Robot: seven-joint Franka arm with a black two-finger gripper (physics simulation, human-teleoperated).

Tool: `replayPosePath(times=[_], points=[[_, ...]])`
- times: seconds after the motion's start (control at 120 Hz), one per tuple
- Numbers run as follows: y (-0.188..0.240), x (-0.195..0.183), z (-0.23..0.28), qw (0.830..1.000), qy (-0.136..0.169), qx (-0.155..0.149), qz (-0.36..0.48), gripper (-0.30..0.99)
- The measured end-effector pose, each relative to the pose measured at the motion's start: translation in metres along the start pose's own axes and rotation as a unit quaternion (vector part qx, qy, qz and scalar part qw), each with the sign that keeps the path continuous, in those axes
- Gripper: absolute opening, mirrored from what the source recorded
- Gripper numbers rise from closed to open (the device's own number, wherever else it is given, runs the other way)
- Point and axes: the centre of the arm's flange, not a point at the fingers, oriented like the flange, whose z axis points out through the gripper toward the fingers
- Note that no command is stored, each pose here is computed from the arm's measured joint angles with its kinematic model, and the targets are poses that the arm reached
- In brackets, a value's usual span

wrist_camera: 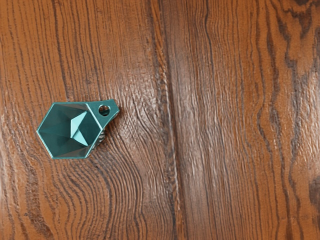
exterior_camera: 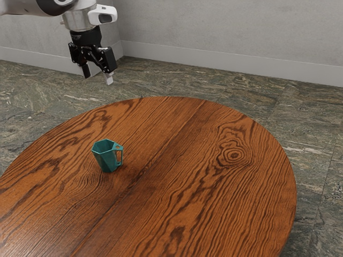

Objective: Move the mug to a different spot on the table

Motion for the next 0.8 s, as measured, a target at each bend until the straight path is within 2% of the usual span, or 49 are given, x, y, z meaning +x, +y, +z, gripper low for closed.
replayPosePath(times=[0.267,0.325,0.4,0.458,0.517,0.583,0.8], points=[[0.000,-0.001,-0.002,1.000,0.001,-0.004,0.000,0.69],[0.003,-0.002,-0.003,1.000,-0.002,0.004,0.008,0.69],[0.017,0.002,0.017,0.999,-0.031,0.024,0.037,0.69],[0.026,0.012,0.052,0.995,-0.070,0.039,0.063,0.69],[0.024,0.015,0.083,0.990,-0.104,0.052,0.079,0.69],[0.017,0.017,0.107,0.985,-0.129,0.065,0.094,0.69],[-0.003,0.040,0.148,0.968,-0.142,0.119,0.170,0.69]])
